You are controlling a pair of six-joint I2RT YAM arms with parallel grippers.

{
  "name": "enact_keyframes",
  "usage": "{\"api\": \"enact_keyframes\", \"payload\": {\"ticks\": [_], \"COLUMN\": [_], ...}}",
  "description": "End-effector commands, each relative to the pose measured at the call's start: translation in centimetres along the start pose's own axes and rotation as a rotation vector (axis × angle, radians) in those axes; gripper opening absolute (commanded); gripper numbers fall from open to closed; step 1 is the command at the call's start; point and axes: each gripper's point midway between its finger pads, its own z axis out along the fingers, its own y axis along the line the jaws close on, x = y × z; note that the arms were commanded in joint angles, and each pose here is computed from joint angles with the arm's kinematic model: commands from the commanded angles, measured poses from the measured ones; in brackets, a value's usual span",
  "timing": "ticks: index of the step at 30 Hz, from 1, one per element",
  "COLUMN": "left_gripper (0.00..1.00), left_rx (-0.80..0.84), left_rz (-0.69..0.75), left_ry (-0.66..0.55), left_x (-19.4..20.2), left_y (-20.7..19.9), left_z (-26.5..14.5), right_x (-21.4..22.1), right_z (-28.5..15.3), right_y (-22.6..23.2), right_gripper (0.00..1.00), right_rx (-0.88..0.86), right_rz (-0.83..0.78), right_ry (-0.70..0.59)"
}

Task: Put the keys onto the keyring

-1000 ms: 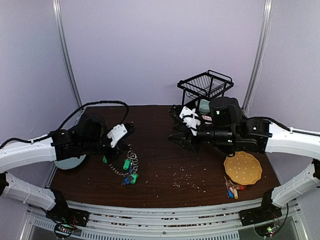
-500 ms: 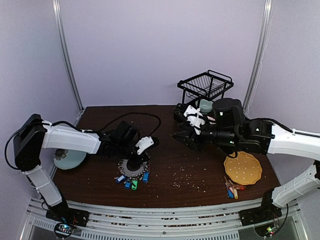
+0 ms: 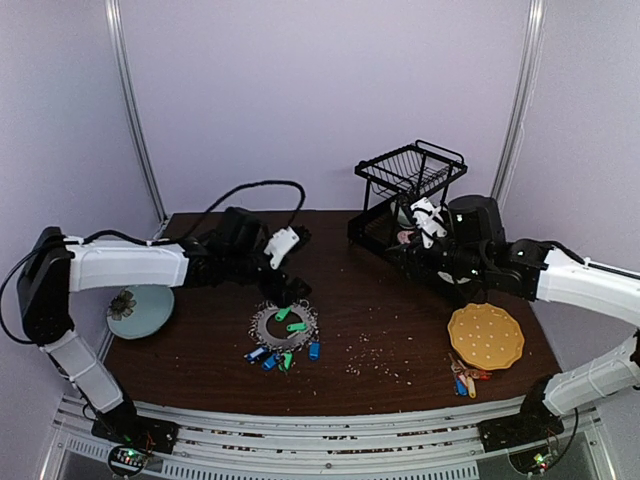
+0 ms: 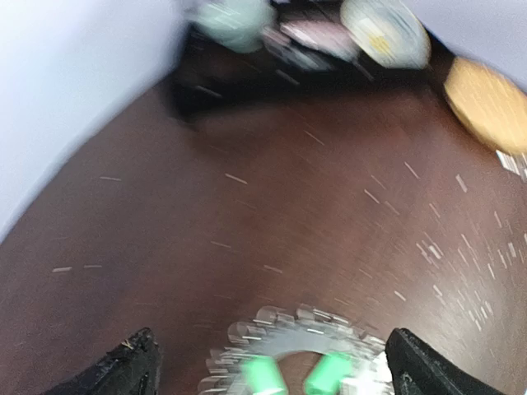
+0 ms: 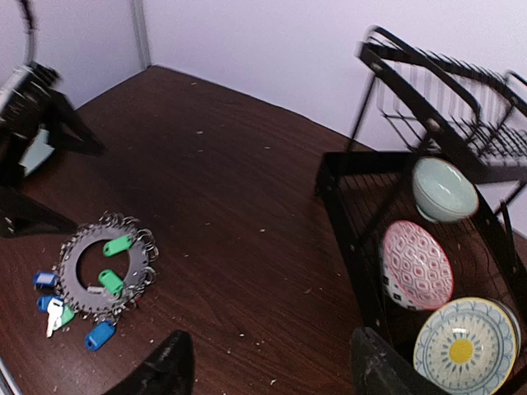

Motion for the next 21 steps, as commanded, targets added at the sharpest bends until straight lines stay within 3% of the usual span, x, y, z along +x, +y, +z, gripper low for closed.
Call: {"api": "enact_keyframes", "payload": {"ticks": [1,3,9,13,18,21], "left_gripper": [0.98,0.98,0.98,0.98,0.98,0.98], "left_rx": [-0.369,-0.502,-0.828,-1.099,-1.238,-1.256], "left_rz": [-0.23,-0.287,-0.494,-0.56,-0.57,-0.544], "left_ry": [-0.202,-0.228,-0.29,-0.341,-0.399,-0.371], "left_x": [-2.7,-1.4,5.6,10.3,13.7,14.4], "left_y": [11.5,14.7,22.9,24.7,24.7,25.0], "left_z": [-8.2,-11.6,-20.9,-24.9,-25.6,-25.1], "right_x": [1.0,2.0,7.1,9.5,12.0,13.4], "right_z": [-1.2,-2.3,-6.8,-9.4,-11.6,-12.1], "right_y": [-7.3,-11.3,-20.9,-23.8,-25.1,-25.0], "right_gripper": [0.8,0.99,1.0,1.0,1.0,1.0], "right_rx": [0.17,0.256,0.52,0.664,0.826,0.863], "right_rz": [0.213,0.313,0.523,0.535,0.555,0.554], "right_ry": [-0.055,-0.098,-0.227,-0.314,-0.413,-0.436]}}
